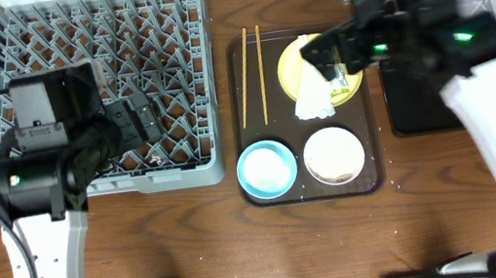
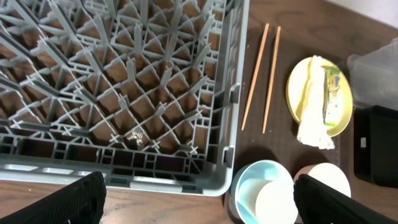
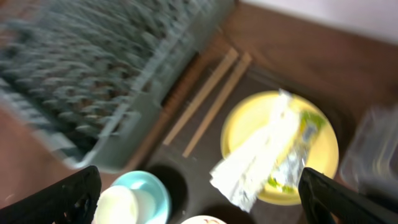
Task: Sort waste into correct bins and load items into the dishwasher
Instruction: 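Move the right gripper over the yellow plate toward the bag and wrapper, then grasp the white bag and green wrapper with the right gripper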
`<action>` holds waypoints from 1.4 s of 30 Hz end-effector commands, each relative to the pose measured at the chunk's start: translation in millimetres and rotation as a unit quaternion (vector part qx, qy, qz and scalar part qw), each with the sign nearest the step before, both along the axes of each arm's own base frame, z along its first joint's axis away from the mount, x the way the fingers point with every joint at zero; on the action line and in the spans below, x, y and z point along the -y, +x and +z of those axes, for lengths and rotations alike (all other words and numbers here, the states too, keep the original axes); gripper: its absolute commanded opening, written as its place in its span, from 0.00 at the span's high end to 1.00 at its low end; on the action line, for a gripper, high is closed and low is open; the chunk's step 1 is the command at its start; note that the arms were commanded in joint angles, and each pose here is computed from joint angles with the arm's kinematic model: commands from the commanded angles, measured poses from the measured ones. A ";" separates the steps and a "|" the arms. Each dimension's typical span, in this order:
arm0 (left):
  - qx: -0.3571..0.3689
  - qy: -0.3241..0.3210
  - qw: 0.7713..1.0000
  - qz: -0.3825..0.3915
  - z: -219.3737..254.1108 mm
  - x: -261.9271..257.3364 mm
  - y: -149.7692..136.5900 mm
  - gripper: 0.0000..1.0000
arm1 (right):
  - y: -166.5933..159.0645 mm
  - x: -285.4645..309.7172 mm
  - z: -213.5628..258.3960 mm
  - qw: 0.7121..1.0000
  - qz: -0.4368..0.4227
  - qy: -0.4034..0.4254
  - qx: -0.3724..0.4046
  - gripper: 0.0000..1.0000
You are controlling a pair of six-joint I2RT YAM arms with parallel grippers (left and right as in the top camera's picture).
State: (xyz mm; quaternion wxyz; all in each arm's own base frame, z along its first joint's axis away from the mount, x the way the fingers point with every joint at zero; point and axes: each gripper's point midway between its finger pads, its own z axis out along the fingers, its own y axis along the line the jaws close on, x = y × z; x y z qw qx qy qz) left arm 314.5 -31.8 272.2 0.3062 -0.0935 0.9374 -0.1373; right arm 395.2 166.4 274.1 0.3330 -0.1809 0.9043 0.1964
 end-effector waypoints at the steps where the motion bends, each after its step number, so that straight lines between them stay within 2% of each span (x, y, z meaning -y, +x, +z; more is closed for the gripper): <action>1: -0.007 -0.010 1.000 0.001 -0.1 1.5 2.3 0.02 | 24.0 14.3 -38.4 0.983 -0.164 -0.082 -0.028 0.01; 6: -0.015 -0.010 1.000 0.001 -5.3 1.4 4.5 0.02 | 41.8 4.0 -86.0 0.967 -0.224 -0.103 -0.060 0.01; 18: -0.024 -0.009 1.000 0.001 -10.6 1.2 2.4 0.02 | 58.4 14.5 -207.3 0.945 -0.234 -0.166 -0.159 0.01; 26: -0.030 -0.008 1.000 0.002 -14.6 0.7 2.8 0.02 | 77.3 44.1 -225.3 0.938 -0.262 -0.162 -0.161 0.01; 33: -0.031 -0.008 0.999 0.002 -15.8 0.7 3.6 0.02 | 100.7 33.3 -221.3 0.958 -0.221 -0.135 -0.120 0.01; 42: -0.032 -0.008 0.999 0.002 -15.9 0.7 3.5 0.02 | 98.0 27.6 -251.7 0.956 -0.209 -0.153 -0.138 0.01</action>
